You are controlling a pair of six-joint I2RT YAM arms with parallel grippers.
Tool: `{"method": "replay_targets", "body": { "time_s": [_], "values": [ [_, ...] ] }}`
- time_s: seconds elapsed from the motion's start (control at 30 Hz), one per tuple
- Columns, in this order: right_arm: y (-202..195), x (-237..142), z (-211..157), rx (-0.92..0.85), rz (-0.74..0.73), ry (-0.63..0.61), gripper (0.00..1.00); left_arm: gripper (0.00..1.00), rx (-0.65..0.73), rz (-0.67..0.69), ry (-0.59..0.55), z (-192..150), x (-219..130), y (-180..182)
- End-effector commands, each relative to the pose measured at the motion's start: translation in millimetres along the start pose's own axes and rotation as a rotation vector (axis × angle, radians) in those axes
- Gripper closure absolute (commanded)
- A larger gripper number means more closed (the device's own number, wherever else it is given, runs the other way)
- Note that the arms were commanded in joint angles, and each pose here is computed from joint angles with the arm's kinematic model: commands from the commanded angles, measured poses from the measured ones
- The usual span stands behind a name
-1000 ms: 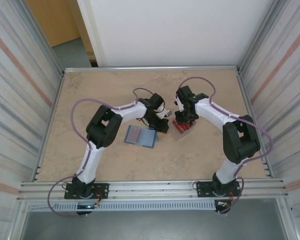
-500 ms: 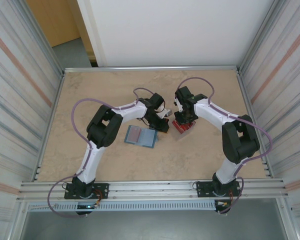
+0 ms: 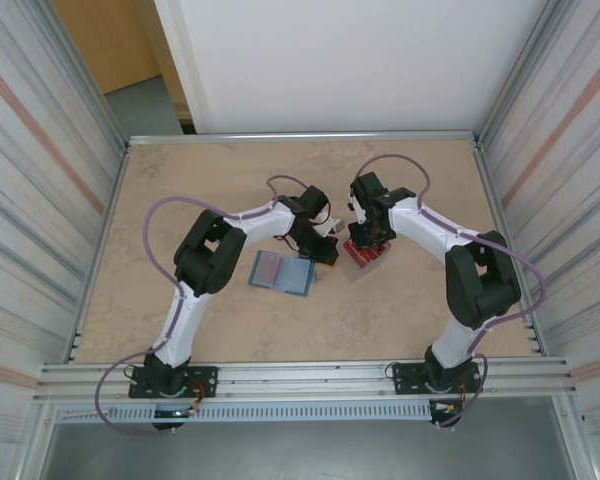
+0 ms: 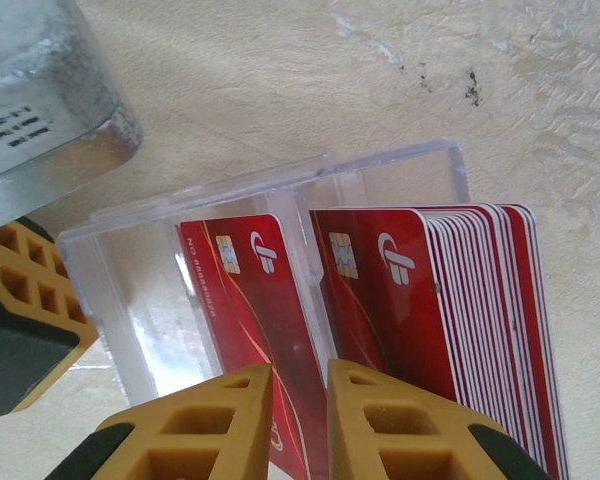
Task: Put the credit cards into the card holder
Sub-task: Pick up the credit card from the storage box.
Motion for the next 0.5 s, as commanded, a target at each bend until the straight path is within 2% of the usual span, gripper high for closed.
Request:
{"method": "replay_targets", "body": {
  "time_s": [0.0,0.2,0.47],
  "values": [
    [15,-11,-12,0.012,0.070,0.038,0.81,1.00,0.005,0.006,0.008,2,6,-1],
    [16,-12,-16,0.011,0.069,0.048,0.83,1.00,0.004,0.007,0.011,2,7,-1],
    [21,-3,-24,0.036,0.143,0.096,0.84,1.00,0.009,0.008,0.009,2,6,-2]
  ]
}}
Point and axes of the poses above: each hand's point on the last joint's axis, 136 mm out from that joint toward the fingers, its own x axis out along the fingers, its own y axis along the line the jaws close on, z = x × y, the point moved 4 cm from there along -x, back along the fingers
